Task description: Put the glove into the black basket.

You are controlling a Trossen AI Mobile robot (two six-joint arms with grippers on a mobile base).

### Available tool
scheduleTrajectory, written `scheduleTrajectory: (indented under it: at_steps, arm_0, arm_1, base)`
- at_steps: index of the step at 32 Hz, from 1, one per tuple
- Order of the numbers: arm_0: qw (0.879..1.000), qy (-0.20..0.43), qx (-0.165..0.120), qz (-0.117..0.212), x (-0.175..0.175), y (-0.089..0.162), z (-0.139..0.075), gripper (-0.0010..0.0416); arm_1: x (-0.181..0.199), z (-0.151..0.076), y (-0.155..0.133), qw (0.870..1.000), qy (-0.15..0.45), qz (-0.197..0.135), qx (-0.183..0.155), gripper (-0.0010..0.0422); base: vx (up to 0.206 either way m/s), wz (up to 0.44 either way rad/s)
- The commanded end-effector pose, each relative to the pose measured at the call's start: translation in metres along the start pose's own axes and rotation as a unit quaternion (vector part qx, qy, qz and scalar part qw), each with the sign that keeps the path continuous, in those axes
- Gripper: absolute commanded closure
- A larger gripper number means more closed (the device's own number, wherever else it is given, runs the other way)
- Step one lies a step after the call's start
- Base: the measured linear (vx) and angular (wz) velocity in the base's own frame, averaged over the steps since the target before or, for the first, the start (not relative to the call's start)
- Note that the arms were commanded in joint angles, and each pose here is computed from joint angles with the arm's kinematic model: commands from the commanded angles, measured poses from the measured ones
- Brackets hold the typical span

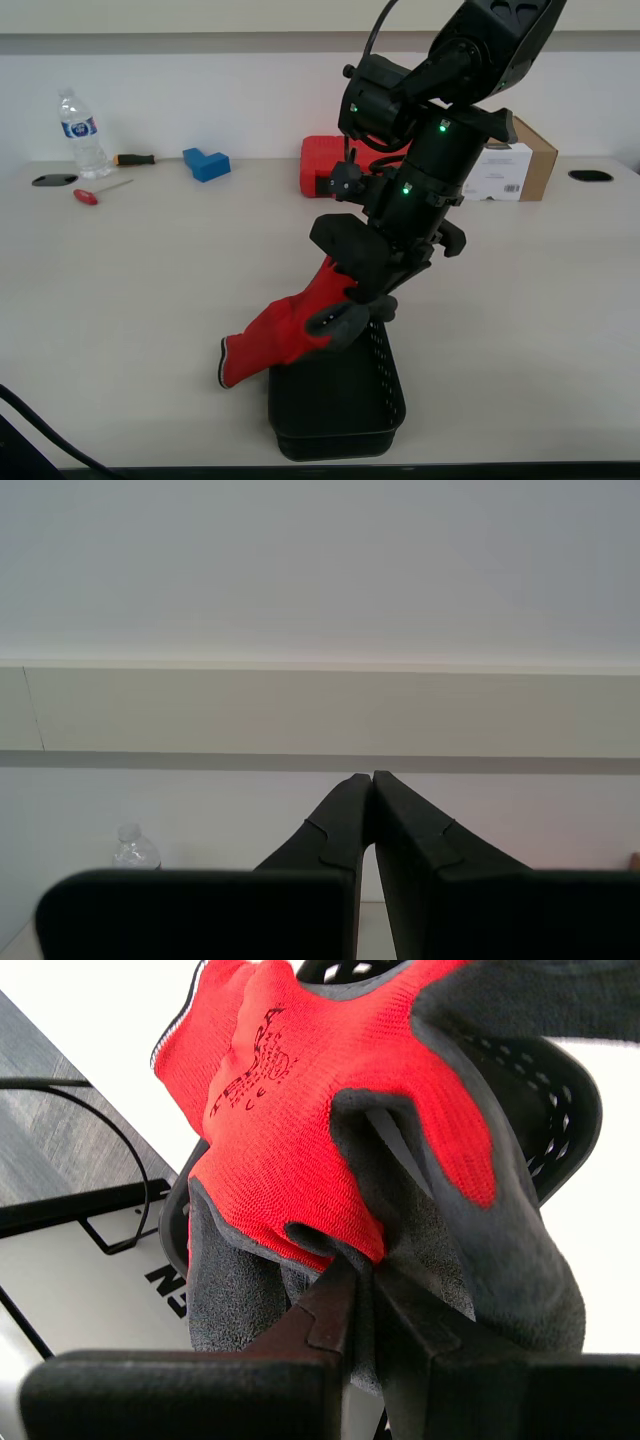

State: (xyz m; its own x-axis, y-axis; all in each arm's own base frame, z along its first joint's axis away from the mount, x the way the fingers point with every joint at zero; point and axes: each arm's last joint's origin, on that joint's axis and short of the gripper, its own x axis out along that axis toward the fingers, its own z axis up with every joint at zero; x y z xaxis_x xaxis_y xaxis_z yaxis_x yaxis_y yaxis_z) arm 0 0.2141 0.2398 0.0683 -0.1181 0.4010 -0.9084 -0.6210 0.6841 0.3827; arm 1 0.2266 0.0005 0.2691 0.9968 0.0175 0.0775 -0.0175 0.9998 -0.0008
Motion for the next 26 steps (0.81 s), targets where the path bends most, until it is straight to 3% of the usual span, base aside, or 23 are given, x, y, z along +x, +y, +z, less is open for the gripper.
scheduleTrajectory:
  at_steps: [1, 6, 11, 16, 21, 25, 26]
  arm_0:
    - [1.0, 0.003, 0.0, -0.001, 0.0, 0.0, -0.001, 0.0316]
    - [1.0, 0.005, 0.001, -0.001, 0.0, 0.0, -0.002, 0.0296]
    - [1.0, 0.005, 0.002, -0.004, 0.0, -0.002, -0.002, 0.0239]
    - [1.0, 0.0, -0.018, -0.004, -0.002, -0.003, 0.001, 0.0201]
    - [0.998, -0.058, -0.027, 0.0, -0.019, -0.001, 0.034, 0.0202]
    - [0.991, -0.133, -0.022, -0.003, -0.052, -0.011, 0.074, 0.0212]
    - [0.985, -0.171, -0.021, -0.007, -0.072, -0.017, 0.092, 0.021]
  arm_1:
    - [0.0, 0.0, 0.0, 1.0, -0.002, 0.0, 0.0, 0.0412]
    - [0.0, 0.0, 0.0, 1.0, -0.002, 0.0, 0.0, 0.0412]
    - [0.0, 0.0, 0.0, 1.0, -0.002, 0.0, 0.0, 0.0412]
    - [0.0, 0.0, 0.0, 1.0, -0.002, 0.0, 0.0, 0.0412]
    - [0.0, 0.0, 0.0, 1.0, -0.002, 0.0, 0.0, 0.0412]
    - [0.0, 0.0, 0.0, 1.0, -0.003, 0.0, 0.0, 0.0412]
    - [0.0, 0.001, 0.0, 1.0, -0.003, 0.0, 0.0, 0.0412]
  base:
    - [0.0, 0.0]
    - [0.0, 0.0]
    - [0.0, 0.0]
    - [0.0, 0.0]
    - [0.0, 0.0]
    - [0.0, 0.0]
    - [0.0, 0.0]
